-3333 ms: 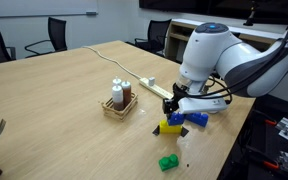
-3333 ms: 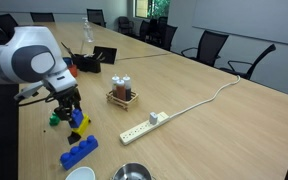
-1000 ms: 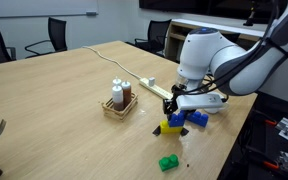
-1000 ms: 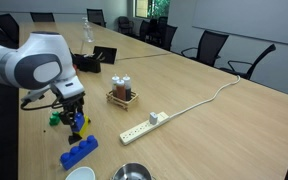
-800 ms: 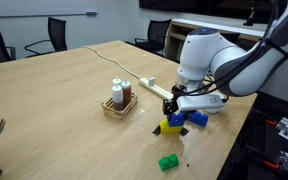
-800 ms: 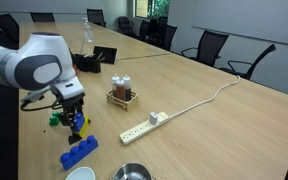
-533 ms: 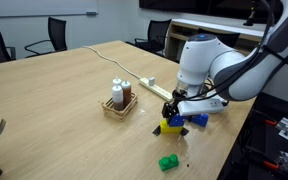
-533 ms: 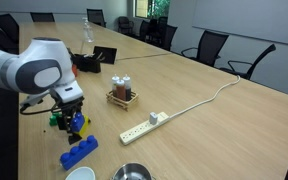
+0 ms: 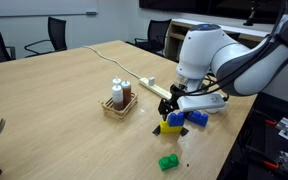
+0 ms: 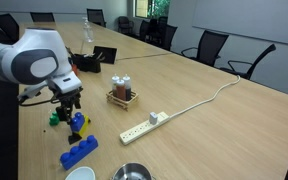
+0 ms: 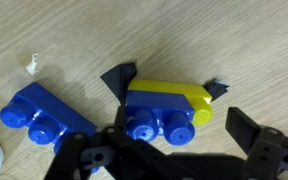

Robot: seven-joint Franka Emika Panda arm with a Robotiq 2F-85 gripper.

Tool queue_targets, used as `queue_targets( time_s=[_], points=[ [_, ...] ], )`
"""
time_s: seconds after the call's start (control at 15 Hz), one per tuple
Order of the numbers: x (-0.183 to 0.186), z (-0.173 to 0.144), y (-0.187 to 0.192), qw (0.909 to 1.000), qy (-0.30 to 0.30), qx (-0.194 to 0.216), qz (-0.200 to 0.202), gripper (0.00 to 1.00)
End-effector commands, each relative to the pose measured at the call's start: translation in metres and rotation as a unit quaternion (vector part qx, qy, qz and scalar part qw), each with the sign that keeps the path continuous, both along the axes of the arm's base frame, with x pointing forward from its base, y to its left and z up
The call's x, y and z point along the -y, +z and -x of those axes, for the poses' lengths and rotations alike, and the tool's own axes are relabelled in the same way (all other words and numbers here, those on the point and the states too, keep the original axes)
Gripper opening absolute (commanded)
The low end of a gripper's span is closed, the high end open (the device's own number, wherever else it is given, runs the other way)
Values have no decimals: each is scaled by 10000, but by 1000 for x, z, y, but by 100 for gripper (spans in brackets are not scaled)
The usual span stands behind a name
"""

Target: Put the small blue block on the yellow block

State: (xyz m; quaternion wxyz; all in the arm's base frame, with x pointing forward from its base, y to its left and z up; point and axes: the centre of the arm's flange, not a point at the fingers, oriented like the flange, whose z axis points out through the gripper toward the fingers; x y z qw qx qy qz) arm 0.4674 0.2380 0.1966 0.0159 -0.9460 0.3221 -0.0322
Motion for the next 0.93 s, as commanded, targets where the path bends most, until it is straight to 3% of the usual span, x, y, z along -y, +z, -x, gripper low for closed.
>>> queue_targets(
  time_s=[0.0, 0.87],
  points=[
    [-6, 8, 21, 9996, 241, -136, 23, 100],
    [-19, 15, 20, 9992, 365, -161, 32, 100]
  ],
)
